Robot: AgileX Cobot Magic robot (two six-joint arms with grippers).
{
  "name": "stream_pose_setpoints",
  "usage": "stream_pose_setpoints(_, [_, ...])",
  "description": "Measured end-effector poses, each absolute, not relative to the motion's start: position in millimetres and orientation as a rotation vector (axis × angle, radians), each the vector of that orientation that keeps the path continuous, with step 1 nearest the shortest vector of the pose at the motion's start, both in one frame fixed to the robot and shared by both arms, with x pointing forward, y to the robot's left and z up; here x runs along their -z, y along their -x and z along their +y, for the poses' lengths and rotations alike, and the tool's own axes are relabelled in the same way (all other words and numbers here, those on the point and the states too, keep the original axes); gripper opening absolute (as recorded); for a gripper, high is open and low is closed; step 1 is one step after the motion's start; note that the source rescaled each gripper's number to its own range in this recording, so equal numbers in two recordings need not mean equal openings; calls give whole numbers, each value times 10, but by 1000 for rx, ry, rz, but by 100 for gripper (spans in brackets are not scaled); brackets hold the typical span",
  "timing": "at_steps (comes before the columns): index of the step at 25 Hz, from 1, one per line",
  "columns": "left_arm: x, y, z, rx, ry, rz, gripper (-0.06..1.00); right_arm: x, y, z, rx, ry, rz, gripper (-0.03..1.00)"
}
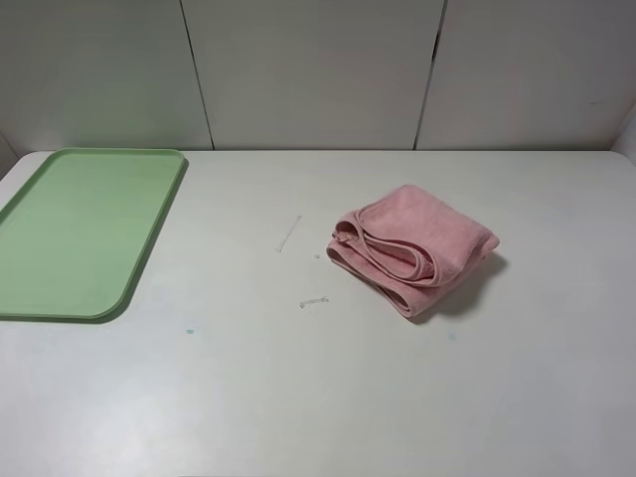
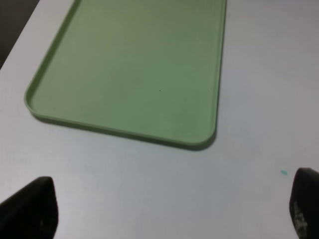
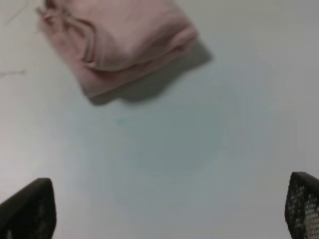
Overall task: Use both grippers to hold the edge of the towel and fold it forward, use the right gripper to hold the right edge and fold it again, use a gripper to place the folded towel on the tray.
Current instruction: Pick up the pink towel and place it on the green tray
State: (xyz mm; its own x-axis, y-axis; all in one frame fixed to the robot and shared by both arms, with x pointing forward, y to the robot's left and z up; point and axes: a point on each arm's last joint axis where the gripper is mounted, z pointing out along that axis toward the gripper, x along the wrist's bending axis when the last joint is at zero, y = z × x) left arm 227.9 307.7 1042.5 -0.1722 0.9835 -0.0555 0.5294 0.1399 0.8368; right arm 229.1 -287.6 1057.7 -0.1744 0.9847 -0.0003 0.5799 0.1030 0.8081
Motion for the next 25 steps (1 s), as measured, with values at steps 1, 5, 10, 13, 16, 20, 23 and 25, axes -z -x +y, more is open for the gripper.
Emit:
stream_pose_setpoints(1, [-10425,-2279,3077,-915,-1455,1786,92,-10554,-2270,-2873,-920,-1539,1789,100])
stream_pose_setpoints(5, [-10425,-2279,3077,-915,-1455,1786,92,-10536,-2207,-2858,-909,-1562,1685,100])
stream_pose_setpoints(10, [-10425,-2279,3077,-915,-1455,1786,92,-10535,-2211,-2858,-903,-1568,1674,100])
stream_pose_setpoints(13, [-10425,-2279,3077,-915,-1455,1786,92,-10542,-2237,-2874,-906,-1547,1643,100])
stream_pose_setpoints(16, [-10425,-2279,3077,-915,-1455,1786,92,-10569,-2275,-2883,-934,-1510,1596,100])
stream_pose_setpoints(20, [-10425,-2279,3077,-915,-1455,1786,92,-10580,-2307,-2888,-963,-1502,1556,100])
stream_pose_setpoints(23, [-10425,-2279,3077,-915,-1455,1786,92,-10535,-2348,-2898,-989,-1548,1517,100])
stream_pose_setpoints(25, [-10425,-2279,3077,-915,-1455,1786,92,-10536,-2350,-2900,-994,-1555,1508,100])
